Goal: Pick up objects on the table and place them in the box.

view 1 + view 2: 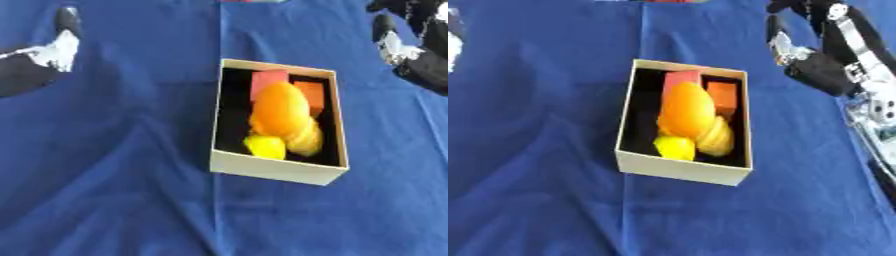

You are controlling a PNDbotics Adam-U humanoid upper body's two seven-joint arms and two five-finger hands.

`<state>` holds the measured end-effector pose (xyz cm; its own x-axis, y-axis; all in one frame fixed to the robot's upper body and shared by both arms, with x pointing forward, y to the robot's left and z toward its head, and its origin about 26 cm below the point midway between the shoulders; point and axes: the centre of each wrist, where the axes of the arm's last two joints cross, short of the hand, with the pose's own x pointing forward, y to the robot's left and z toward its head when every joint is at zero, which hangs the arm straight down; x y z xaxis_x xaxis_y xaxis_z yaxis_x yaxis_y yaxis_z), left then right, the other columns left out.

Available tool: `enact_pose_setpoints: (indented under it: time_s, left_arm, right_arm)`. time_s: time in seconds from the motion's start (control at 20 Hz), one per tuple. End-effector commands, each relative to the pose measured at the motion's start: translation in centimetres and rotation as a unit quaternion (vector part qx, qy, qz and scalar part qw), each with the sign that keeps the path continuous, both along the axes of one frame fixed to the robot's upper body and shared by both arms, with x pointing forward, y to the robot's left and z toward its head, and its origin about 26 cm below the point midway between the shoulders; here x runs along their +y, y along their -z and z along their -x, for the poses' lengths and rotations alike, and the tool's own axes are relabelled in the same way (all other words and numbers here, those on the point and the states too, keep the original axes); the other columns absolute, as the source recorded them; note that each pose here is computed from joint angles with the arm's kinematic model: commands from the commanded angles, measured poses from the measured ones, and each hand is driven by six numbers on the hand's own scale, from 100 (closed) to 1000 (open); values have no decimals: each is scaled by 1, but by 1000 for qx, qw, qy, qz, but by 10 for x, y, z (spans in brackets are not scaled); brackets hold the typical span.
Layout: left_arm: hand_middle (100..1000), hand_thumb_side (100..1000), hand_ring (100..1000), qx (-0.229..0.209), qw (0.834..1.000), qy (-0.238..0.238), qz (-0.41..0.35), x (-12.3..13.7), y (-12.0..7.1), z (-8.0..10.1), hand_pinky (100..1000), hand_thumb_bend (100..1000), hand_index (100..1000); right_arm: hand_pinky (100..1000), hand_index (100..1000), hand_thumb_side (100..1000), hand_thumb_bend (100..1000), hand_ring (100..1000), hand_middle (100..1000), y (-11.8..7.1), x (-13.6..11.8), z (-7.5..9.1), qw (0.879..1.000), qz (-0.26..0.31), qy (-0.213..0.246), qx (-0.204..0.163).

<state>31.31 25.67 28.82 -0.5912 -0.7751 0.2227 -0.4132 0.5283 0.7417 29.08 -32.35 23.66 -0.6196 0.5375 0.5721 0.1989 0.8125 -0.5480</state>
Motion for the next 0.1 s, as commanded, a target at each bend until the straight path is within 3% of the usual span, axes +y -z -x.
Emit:
enact_pose_setpoints:
  time_s: [0.05, 0.1]
  left_arm:
    - [748, 434, 786, -127, 981, 24, 146, 57, -7, 16, 853, 100, 888]
    - [750, 419, 788, -155, 968, 37, 193, 65, -2, 19, 854, 100, 890]
  right_arm:
    - [981, 804, 470, 100, 910, 700, -12, -3, 3, 1000, 11, -1, -22]
    - [980, 804, 470, 100, 910, 700, -12, -3, 3, 1000, 9, -3, -23]
